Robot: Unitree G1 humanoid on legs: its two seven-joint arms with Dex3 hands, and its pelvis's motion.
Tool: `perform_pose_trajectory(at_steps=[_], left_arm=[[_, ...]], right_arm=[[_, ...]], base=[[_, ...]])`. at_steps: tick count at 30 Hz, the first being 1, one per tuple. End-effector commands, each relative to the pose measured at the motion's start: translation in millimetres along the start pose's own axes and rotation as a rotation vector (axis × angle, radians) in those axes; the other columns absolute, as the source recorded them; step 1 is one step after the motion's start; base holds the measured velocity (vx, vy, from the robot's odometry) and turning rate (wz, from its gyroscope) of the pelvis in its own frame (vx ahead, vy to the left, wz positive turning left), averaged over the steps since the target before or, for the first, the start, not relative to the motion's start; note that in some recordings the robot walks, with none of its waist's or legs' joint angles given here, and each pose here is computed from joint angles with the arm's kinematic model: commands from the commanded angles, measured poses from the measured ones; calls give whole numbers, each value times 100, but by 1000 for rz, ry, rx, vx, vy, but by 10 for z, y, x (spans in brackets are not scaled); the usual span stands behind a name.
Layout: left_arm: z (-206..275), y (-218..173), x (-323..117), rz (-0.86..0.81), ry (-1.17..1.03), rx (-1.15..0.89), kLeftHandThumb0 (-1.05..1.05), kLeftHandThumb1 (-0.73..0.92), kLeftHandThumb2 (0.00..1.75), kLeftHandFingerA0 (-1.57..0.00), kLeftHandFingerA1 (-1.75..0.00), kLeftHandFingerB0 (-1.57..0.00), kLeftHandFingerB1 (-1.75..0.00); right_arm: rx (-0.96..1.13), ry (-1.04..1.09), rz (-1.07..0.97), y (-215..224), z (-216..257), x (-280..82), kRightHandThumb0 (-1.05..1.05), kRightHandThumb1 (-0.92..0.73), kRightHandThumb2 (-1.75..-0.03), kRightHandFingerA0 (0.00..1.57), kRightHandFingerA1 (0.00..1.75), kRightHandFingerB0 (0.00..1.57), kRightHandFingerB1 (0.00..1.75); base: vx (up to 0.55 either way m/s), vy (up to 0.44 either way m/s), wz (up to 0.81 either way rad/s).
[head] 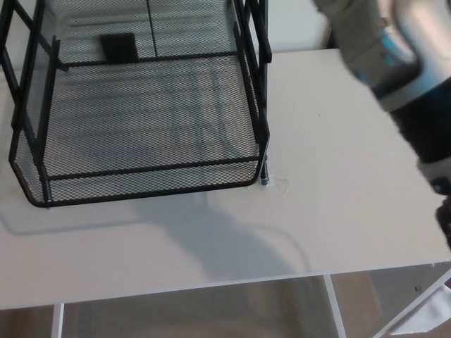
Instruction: The robot walks towards a desk on which a file tray is kept in the middle and a stapler is kept to its right. The robot lifts the stapler using its right hand and places it on the file tray.
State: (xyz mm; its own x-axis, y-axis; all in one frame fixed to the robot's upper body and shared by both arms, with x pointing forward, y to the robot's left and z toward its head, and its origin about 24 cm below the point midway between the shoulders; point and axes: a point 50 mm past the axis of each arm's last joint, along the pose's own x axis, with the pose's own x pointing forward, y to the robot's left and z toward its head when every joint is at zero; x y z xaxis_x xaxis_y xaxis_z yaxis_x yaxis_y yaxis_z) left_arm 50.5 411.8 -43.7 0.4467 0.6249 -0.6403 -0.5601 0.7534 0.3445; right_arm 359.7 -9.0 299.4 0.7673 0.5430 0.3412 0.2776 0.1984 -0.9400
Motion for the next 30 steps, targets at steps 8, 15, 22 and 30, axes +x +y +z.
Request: perform_pose_trajectory(at_steps=[8,15,22,30], left_arm=[[104,-50,26,-17,-59,64,-70,71,105,-48,-59,-31,-51],[99,-55,25,-19,-56,56,-69,90,67,-58,-47,-37,-39],[136,-108,29,-37,-64,65,-70,90,67,-58,-47,-37,-39],[112,-88,0,-39,-61,71,-70,89,68,-59,-50,-37,-40]], right_arm=[[82,55,243,714,156,-95,-26,-70,-75,80,154,78,81],[137,84,277,1015,221,-220,-35,-80,-65,77,171,66,122],[294,188,317,1129,202,-266,-30,-82,-69,83,171,60,147],[296,231,396,1255,164,-334,-47,-72,-62,26,55,16,32]], base=[[0,0,0],[0,0,0],[0,0,0],[0,0,0]])
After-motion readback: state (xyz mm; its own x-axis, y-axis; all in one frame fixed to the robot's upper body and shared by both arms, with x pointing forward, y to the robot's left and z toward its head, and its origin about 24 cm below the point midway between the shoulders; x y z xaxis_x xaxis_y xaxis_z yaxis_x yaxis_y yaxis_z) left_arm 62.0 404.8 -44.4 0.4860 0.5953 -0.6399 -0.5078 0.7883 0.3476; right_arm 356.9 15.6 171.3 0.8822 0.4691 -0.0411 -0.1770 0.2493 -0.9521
